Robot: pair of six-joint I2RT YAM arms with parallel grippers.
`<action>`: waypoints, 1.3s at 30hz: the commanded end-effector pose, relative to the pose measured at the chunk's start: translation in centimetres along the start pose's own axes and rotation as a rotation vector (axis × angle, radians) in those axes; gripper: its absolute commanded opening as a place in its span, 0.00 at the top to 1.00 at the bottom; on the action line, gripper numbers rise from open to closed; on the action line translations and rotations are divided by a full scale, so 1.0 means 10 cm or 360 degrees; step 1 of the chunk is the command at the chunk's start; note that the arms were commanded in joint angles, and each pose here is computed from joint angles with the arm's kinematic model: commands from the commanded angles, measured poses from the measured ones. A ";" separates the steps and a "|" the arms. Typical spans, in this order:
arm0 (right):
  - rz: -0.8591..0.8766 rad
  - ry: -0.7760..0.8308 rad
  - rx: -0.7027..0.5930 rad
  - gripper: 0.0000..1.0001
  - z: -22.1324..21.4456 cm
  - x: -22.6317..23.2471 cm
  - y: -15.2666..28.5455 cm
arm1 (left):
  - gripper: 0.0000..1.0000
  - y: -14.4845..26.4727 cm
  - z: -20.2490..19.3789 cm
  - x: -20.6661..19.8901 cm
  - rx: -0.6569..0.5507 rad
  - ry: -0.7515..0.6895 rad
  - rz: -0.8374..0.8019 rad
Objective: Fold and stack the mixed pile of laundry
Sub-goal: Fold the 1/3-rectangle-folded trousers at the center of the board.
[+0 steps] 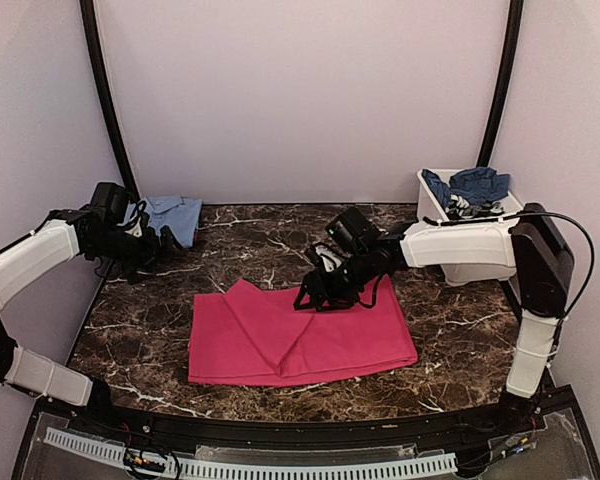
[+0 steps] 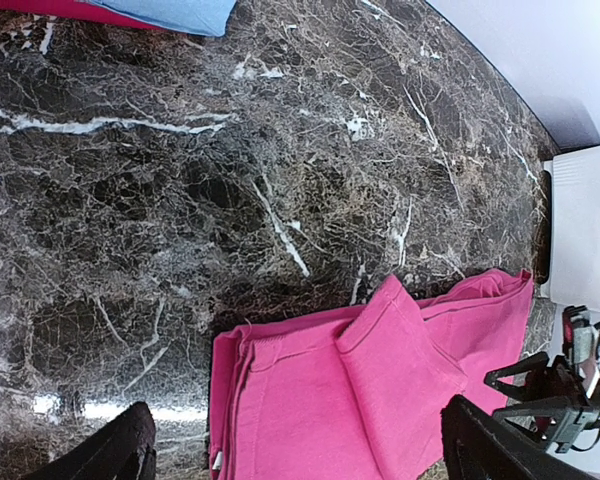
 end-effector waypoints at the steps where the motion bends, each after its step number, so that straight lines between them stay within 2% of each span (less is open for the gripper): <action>1: -0.0142 0.0001 0.0029 0.42 -0.07 -0.21 -0.20 | 0.01 0.08 0.07 -0.05 -0.0055 -0.0045 -0.0013; 5: -0.0090 -0.0002 0.0062 0.49 -0.05 -0.21 -0.34 | 0.01 0.09 0.07 -0.04 -0.0054 -0.0040 0.0000; 11: 0.0110 0.0016 0.0115 0.82 -0.03 0.06 -0.41 | 0.01 0.09 0.07 -0.01 -0.0057 -0.0035 0.0041; 13: 0.0151 0.0036 0.0125 0.97 -0.04 0.17 -0.43 | 0.01 0.09 0.07 -0.01 -0.0056 -0.0036 0.0046; 14: 0.0175 0.0057 0.0123 1.00 -0.03 0.25 -0.43 | 0.01 0.10 0.08 -0.01 -0.0061 -0.0038 0.0048; 23: 0.0551 0.0354 0.0102 1.00 -0.04 1.59 -0.49 | 0.01 0.16 0.15 0.02 -0.0099 -0.0043 0.0130; 25: 0.0597 0.0401 0.0141 0.93 -0.10 1.80 -0.61 | 0.01 0.18 0.17 0.04 -0.0110 -0.0029 0.0151; 28: 0.0628 0.0428 0.0217 0.78 -0.17 1.94 -0.88 | 0.01 0.22 0.21 0.12 -0.0121 0.0034 0.0164; 30: 0.0638 0.0439 0.0252 0.58 -0.20 1.99 -1.00 | 0.01 0.25 0.23 0.18 -0.0130 0.0078 0.0154; 32: 0.0652 0.0454 0.0270 0.47 -0.20 2.05 -1.06 | 0.01 0.28 0.25 0.22 -0.0142 0.0094 0.0153; 34: 0.0672 0.0472 0.0258 0.40 -0.19 2.11 -1.05 | 0.01 0.30 0.25 0.23 -0.0152 0.0090 0.0156; 39: 0.0641 0.0559 0.0168 0.32 -0.14 2.16 -0.76 | 0.01 0.25 0.19 0.13 -0.0102 0.0052 0.0016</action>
Point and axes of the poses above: each gripper's point midway between its finger pads, its own y axis back along the fingers, its own x axis along the line the jaws close on, z = x × y, the point moved 4 cm from there along y, back along the fingers, and after that the axes turned 3 degrees about -y, right-handed, at the moved point
